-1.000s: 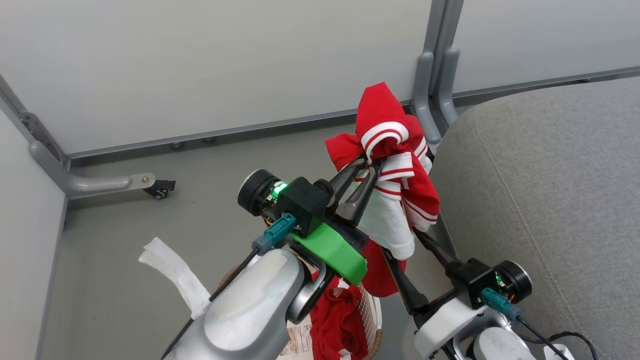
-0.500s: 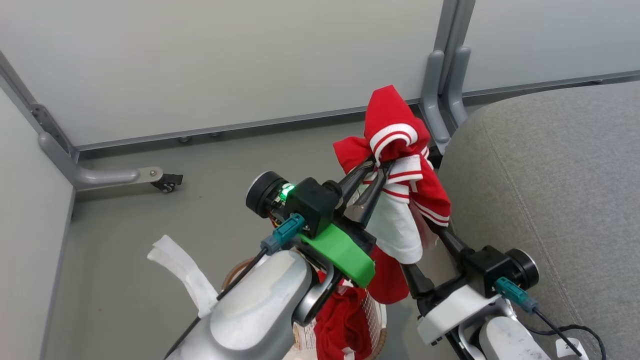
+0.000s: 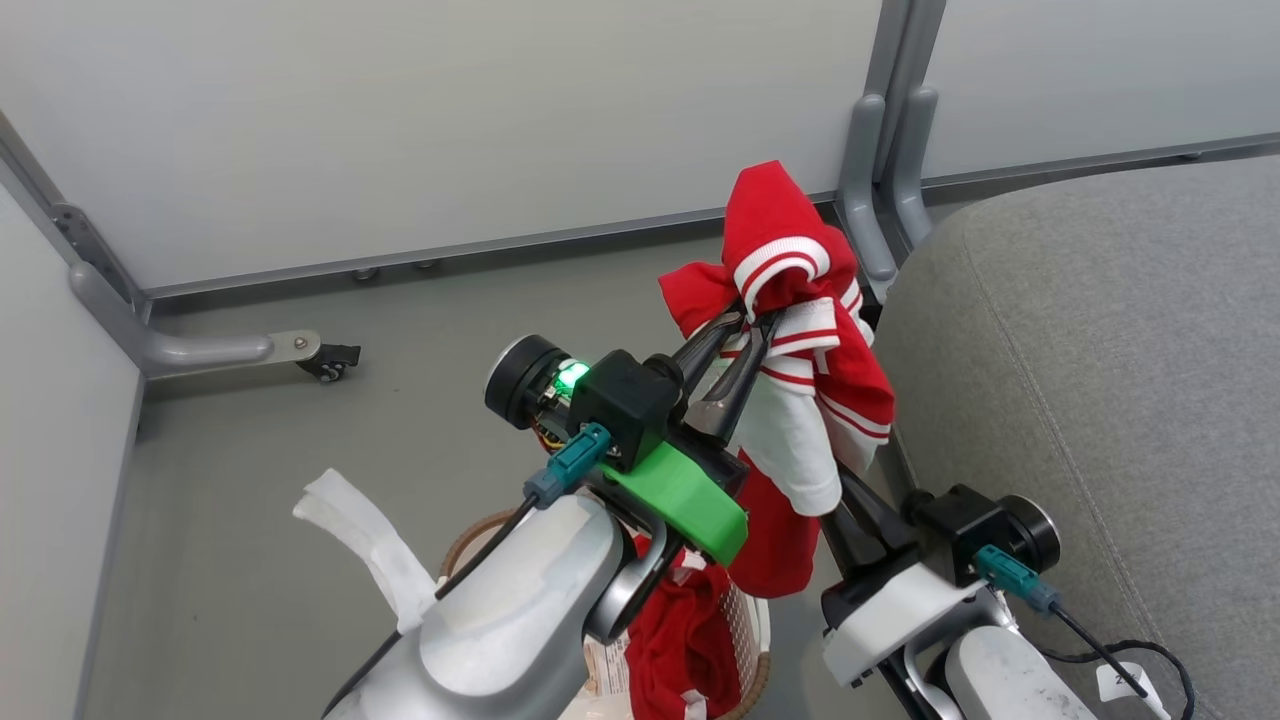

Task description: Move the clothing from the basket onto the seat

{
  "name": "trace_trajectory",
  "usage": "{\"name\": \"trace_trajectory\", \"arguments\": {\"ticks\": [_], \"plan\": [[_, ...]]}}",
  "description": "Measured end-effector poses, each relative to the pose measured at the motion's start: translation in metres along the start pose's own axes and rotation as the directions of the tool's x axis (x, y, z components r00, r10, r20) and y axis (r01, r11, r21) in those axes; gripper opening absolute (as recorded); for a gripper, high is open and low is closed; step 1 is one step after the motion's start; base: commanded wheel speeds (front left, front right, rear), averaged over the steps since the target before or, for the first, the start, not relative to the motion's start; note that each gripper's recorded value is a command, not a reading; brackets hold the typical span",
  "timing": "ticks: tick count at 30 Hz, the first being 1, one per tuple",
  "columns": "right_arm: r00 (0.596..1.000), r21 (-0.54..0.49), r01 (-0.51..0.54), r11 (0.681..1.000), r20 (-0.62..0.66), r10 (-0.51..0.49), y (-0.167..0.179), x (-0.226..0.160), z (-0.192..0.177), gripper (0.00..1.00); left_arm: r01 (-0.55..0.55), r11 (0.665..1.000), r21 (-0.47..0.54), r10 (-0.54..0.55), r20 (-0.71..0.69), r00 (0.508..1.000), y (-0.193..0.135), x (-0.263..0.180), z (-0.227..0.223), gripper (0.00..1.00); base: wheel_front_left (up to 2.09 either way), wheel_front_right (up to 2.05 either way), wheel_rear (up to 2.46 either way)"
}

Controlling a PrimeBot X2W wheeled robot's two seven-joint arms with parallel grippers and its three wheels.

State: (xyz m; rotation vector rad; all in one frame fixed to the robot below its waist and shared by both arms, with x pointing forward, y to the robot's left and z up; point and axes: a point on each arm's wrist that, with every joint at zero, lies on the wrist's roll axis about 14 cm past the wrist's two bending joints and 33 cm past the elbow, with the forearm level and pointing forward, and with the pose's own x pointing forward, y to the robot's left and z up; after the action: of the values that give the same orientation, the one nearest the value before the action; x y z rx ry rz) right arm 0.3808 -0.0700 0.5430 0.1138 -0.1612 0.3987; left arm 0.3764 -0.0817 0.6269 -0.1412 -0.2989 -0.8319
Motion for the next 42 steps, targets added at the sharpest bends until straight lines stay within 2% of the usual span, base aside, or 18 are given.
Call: {"name": "trace_trajectory", "arguments": {"ticks": [8,9,10,11,42], "plan": [[1.000,0.003,-0.002,1.000,0.006,0.002,0.000,0.002,0.002,0.00,-0.021,1.000,-0.002,0.021,0.000,1.000,0.007,0.001,-0.002,0.00,0.00,0.00,0.00],[1.000,0.004,-0.009,1.000,0.005,0.009,0.002,0.001,0.001,0.00,-0.023,1.000,-0.004,0.023,-0.001,1.000,0.008,0.000,-0.002,0.21,0.00,0.00,0.00],[1.000,0.004,-0.013,1.000,0.003,0.013,0.004,0.001,0.001,0.00,-0.024,1.000,-0.007,0.024,-0.003,1.000,0.007,0.000,-0.003,0.47,0.00,0.00,0.00],[1.000,0.005,-0.018,1.000,0.000,0.018,0.006,0.000,0.000,0.00,-0.028,1.000,-0.011,0.028,-0.008,1.000,0.007,-0.001,-0.005,1.00,0.00,0.00,0.00],[0.998,-0.010,0.034,0.999,0.056,-0.033,-0.010,-0.003,0.018,0.00,-0.099,0.995,0.023,0.101,-0.088,0.991,0.029,-0.025,-0.035,1.00,0.00,0.00,0.00]]}}
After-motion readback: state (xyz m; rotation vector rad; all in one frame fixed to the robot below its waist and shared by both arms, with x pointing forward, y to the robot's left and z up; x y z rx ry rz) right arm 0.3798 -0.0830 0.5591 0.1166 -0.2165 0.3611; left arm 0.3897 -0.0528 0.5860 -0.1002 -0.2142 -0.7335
